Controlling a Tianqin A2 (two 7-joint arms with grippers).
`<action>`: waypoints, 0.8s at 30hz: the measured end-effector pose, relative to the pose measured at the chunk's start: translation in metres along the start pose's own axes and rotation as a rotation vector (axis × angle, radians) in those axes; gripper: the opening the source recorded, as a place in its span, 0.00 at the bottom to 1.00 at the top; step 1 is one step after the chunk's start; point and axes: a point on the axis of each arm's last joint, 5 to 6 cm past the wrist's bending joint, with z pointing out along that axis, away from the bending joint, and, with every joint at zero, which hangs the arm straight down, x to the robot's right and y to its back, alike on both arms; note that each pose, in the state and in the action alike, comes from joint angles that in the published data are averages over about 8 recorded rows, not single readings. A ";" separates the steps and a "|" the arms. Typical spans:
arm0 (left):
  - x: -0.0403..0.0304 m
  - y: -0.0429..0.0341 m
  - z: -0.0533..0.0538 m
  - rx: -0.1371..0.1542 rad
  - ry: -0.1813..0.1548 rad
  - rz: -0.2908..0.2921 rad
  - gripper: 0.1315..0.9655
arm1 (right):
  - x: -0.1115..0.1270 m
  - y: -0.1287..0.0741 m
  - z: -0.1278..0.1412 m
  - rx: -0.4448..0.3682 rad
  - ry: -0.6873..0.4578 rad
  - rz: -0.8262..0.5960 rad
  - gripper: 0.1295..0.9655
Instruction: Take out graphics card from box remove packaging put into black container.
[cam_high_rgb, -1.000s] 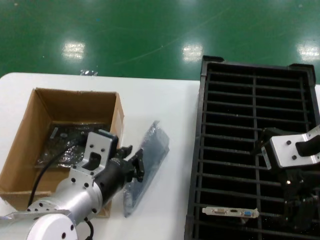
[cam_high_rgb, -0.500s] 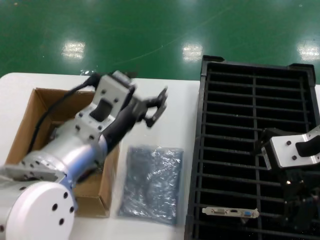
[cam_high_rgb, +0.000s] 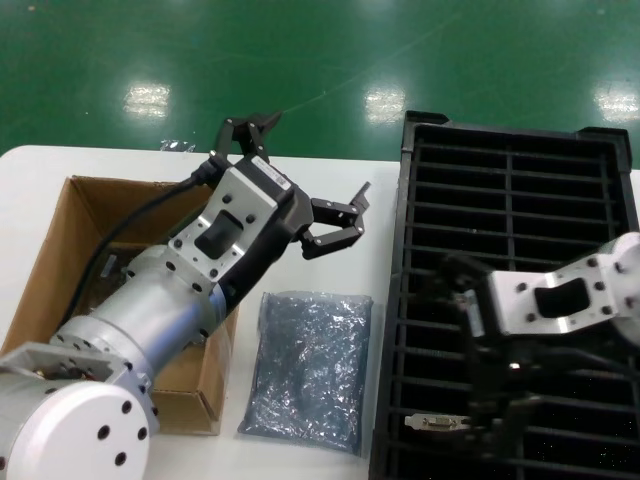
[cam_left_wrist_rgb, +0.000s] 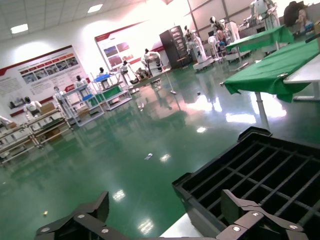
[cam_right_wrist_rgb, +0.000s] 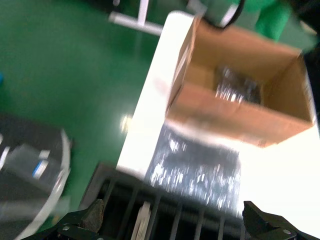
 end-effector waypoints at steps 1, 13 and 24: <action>0.0009 0.0022 0.000 0.007 0.004 -0.004 0.72 | -0.001 0.000 0.003 0.027 0.009 0.002 1.00; 0.0108 0.0314 -0.001 0.078 0.028 -0.076 0.93 | -0.009 0.003 0.038 0.337 0.151 0.077 1.00; 0.0187 0.0605 -0.005 0.117 0.007 -0.165 0.98 | -0.025 0.015 0.067 0.549 0.297 0.211 1.00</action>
